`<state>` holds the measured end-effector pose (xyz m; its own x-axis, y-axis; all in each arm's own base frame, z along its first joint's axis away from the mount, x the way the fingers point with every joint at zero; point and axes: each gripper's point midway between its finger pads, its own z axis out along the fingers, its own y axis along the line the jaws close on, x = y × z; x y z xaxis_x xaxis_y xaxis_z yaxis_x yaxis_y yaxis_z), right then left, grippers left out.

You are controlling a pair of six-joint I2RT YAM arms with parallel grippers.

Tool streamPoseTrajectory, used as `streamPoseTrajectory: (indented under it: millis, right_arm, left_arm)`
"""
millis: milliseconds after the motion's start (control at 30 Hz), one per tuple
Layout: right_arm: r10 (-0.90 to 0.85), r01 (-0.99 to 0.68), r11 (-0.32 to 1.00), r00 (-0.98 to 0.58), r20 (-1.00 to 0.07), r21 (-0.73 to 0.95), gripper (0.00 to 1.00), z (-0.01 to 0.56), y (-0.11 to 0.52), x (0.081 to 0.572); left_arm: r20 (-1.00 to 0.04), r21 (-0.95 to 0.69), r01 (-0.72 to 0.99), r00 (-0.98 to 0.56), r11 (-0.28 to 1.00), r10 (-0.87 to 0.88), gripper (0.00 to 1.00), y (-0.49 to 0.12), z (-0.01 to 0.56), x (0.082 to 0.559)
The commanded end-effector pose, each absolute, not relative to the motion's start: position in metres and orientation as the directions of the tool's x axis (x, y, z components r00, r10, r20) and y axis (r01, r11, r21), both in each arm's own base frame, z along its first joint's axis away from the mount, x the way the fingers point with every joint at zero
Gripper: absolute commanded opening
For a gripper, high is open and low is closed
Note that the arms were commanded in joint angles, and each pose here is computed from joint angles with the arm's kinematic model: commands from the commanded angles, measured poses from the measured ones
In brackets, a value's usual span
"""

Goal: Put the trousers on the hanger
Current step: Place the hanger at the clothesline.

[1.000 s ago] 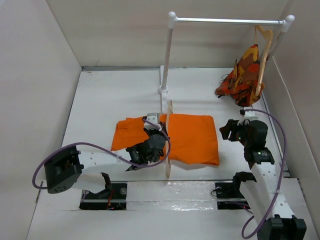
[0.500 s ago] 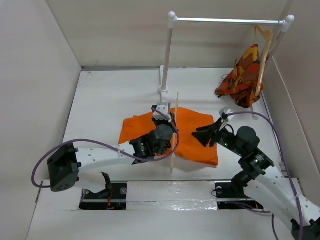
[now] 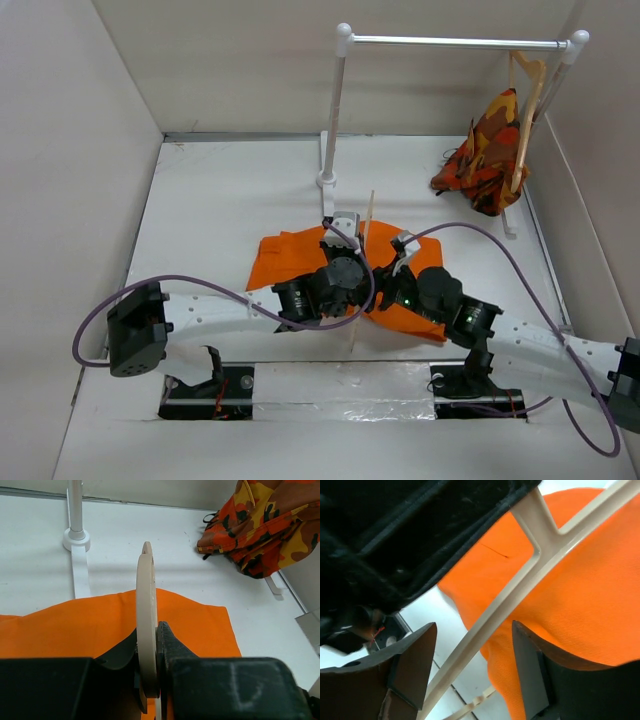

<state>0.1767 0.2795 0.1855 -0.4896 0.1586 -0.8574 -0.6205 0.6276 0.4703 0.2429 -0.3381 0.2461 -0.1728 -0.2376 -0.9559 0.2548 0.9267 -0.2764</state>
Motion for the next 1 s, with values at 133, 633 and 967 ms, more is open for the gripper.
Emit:
streamPoseTrajectory:
  millis: [133,633,967]
  right_arm:
    - [0.290,-0.627,0.553,-0.472,-0.833,0.548,0.51,0.211,0.297,0.177]
    - [0.448,-0.650,0.419,-0.460,-0.767,0.634,0.00,0.252,0.286,0.159]
    - [0.538,-0.668,0.346,-0.434,-0.723,0.659,0.00,0.291,0.277,0.155]
  left_arm:
    - [-0.890,-0.454,0.284,-0.109,0.844,-0.442,0.00,-0.341,0.324,0.240]
    - [-0.885,-0.455,0.402,-0.103,0.795,-0.454,0.06,-0.368,0.361,0.236]
    - [-0.839,-0.497,0.517,-0.079,0.697,-0.539,0.55,-0.352,0.421,0.228]
